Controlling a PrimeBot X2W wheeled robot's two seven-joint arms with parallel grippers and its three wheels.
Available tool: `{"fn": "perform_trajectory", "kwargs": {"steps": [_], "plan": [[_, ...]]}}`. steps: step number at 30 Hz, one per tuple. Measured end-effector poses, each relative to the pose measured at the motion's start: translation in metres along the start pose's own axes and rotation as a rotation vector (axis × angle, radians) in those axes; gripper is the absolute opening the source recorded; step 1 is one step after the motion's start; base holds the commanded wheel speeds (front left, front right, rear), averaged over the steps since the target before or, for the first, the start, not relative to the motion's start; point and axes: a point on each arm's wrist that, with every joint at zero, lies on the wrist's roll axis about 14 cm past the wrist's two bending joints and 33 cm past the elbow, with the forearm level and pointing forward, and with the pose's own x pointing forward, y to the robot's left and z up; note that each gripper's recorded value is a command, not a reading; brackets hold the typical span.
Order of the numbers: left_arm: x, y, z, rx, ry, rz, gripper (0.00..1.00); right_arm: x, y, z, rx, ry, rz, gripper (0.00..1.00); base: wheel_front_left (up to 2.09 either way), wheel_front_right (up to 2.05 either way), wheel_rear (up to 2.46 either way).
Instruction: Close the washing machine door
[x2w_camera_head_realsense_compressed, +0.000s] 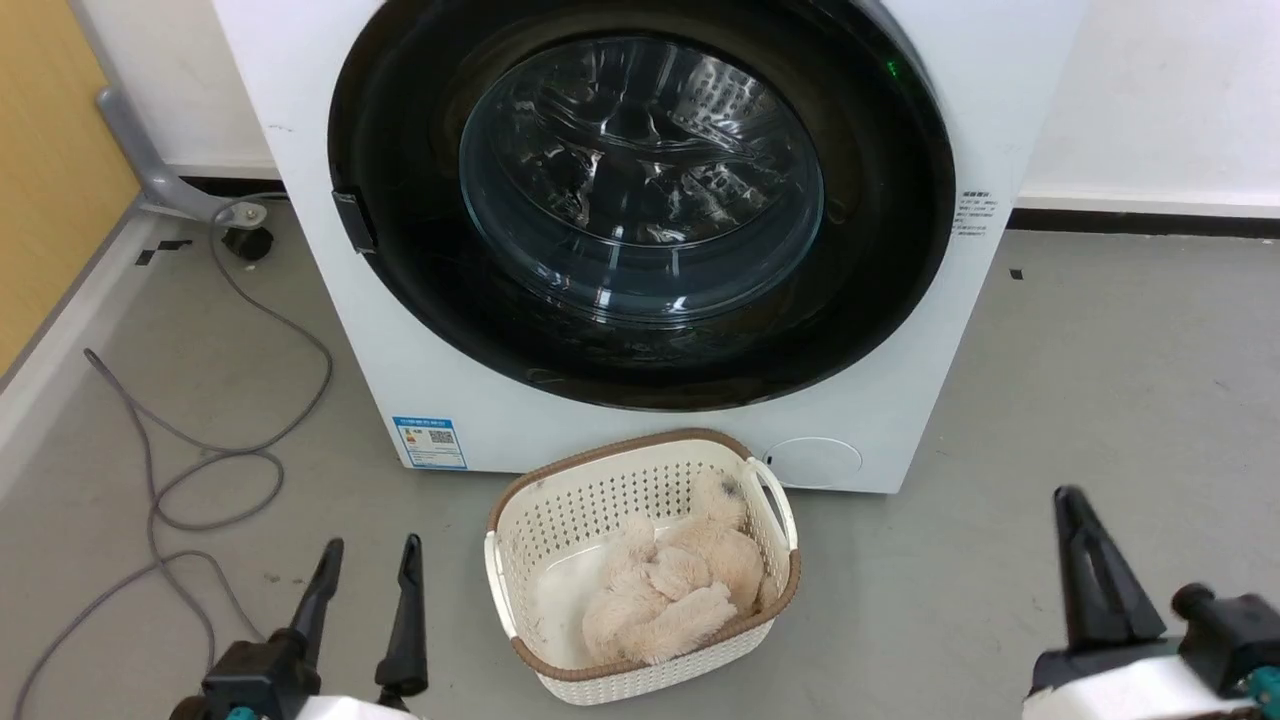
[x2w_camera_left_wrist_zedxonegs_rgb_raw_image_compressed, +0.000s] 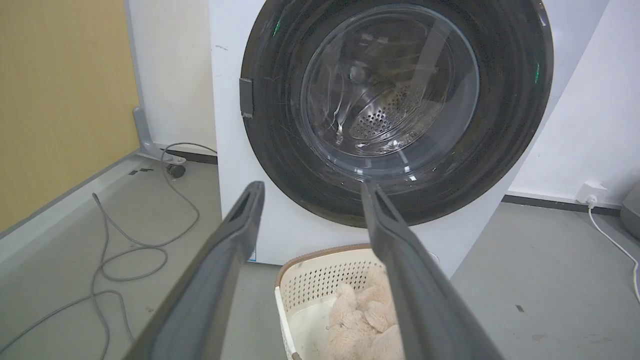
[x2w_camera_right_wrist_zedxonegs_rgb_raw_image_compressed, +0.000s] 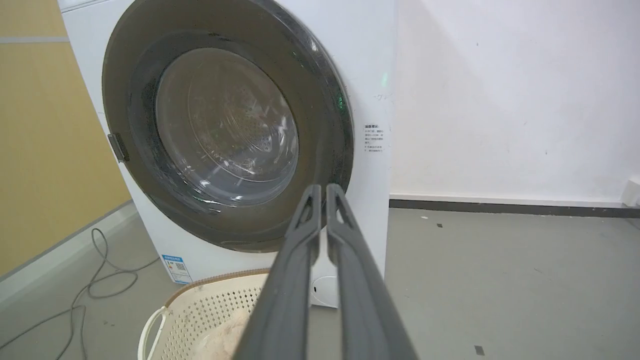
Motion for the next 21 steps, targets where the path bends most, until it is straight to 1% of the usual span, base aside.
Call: {"fn": "perform_trajectory", "kwargs": {"steps": [1, 10, 21], "plan": [[-0.001, -0.001, -0.002, -0.001, 0.005, -0.002, 1.0, -0.002, 0.001, -0.002, -0.007, 0.008, 0.003, 1.0, 0.0, 0.0, 0.0], [-0.006, -0.003, -0.006, 0.015, 0.019, -0.007, 1.0, -0.015, 0.005, -0.011, 0.008, 0.033, -0.006, 1.0, 0.0, 0.0, 0.0], [-0.008, 0.0, -0.005, 0.018, 0.018, 0.006, 1.0, -0.015, 0.009, -0.009, 0.013, 0.026, 0.003, 1.0, 0.0, 0.0, 0.0]]}}
